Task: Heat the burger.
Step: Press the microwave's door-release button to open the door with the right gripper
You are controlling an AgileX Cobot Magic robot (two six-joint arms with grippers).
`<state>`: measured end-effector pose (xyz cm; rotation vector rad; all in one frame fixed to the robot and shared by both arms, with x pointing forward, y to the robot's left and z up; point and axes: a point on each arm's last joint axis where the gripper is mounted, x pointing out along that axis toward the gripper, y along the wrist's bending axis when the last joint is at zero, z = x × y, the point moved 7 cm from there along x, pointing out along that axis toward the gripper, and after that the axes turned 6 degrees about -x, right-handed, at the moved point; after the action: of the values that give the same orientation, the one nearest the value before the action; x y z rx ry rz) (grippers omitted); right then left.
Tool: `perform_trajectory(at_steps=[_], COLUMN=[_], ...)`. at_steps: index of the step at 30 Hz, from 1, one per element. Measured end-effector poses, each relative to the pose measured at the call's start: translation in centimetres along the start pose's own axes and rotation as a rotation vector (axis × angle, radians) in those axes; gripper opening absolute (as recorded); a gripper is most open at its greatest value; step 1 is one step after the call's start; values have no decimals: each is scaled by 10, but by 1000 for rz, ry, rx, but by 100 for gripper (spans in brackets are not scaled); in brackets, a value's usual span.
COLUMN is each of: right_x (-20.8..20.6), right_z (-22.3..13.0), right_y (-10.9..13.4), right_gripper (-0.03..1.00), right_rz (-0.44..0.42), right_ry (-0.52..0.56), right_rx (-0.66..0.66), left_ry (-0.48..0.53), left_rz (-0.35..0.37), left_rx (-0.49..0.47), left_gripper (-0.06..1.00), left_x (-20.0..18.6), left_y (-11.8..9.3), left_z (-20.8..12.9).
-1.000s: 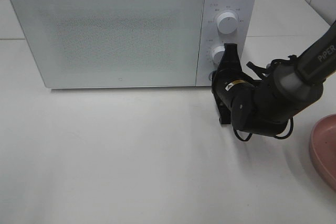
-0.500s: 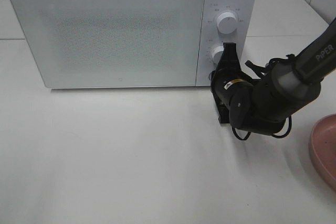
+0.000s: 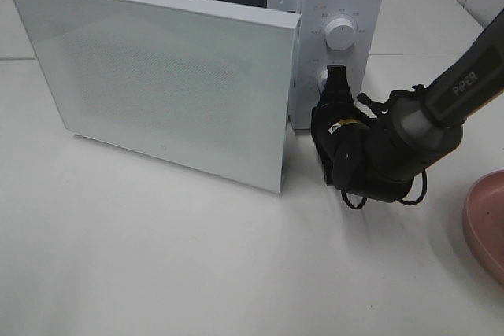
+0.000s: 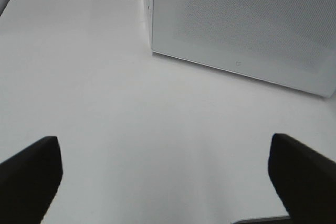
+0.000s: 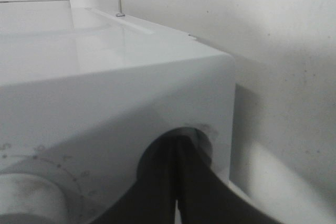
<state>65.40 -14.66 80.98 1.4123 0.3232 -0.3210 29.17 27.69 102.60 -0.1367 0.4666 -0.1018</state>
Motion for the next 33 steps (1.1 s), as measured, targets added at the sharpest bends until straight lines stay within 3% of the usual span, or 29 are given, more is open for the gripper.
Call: perform_trajectory(at_steps=[33], right_x=[-13], right_z=[6], right_y=[2], right_gripper=[1], right_rz=[-29], right_ry=[52], right_rx=[-49], left_ry=[0], left_rz=[0], left_rx=[0], left_gripper=[99], left_x=[0], left_y=[0], left_z=[0])
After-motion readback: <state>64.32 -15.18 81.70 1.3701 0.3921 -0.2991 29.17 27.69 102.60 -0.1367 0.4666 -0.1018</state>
